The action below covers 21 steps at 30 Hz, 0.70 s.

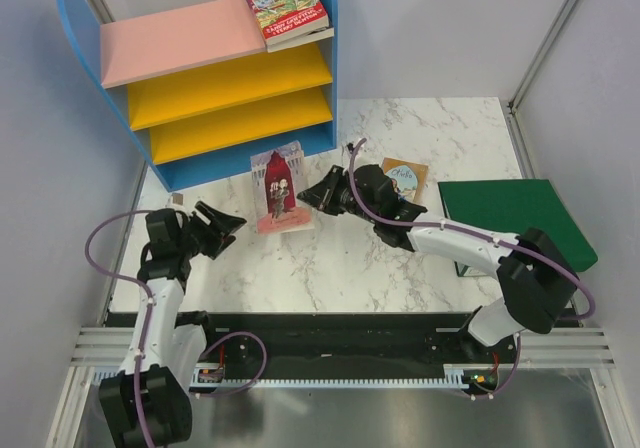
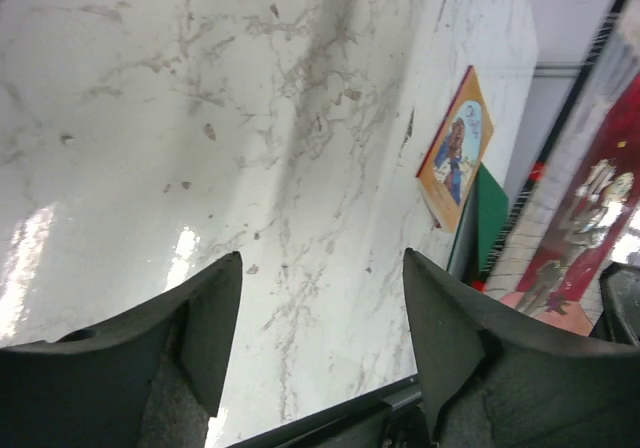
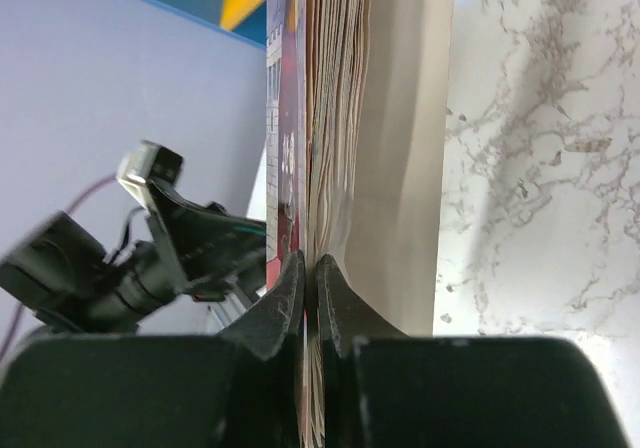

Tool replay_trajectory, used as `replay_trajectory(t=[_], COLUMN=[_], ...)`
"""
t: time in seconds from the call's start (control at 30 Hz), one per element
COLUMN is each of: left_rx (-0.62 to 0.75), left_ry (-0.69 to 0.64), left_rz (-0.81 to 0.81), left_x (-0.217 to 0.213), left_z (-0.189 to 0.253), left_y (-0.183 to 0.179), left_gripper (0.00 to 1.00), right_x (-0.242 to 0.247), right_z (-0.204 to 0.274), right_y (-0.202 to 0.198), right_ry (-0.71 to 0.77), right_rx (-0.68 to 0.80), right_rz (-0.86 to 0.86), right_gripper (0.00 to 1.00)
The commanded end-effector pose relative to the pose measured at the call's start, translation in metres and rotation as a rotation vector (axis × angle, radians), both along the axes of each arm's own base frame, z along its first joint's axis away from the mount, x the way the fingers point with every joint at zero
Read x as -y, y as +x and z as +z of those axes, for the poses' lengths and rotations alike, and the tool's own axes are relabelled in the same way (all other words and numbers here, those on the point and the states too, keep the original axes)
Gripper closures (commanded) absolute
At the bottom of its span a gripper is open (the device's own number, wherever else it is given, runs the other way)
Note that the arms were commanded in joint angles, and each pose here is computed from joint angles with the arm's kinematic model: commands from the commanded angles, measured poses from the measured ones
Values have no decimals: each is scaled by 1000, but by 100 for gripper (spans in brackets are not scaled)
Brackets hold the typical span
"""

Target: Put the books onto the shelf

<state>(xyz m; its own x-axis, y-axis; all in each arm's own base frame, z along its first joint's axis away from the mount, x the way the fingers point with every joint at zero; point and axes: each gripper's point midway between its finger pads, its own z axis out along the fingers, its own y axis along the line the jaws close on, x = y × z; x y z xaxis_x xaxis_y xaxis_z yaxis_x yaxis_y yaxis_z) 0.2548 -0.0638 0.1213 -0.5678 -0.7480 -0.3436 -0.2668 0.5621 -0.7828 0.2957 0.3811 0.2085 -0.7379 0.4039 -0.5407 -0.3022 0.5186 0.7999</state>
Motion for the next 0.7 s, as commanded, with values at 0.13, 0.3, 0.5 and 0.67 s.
replay_trajectory(t=[0.13,0.3,0.5,0.67], left_rx=[257,278,268,256], left_ry=[-120,-141,-147,-109], left_rz=[-41,-53,-77,-30], left_x=[43,58,65,56], left_z=[64,80,79,79], left_y=[14,12,15,16], left_gripper=[32,32,34,35], right_x=[6,8,14,31], right_z=[35,30,31,40], right_y=[8,12,17,30], right_ry=[106,100,116,125], right_rx=[20,13,12,23], right_rz=[-85,-96,-116,-160], right_gripper=[100,100,100,100])
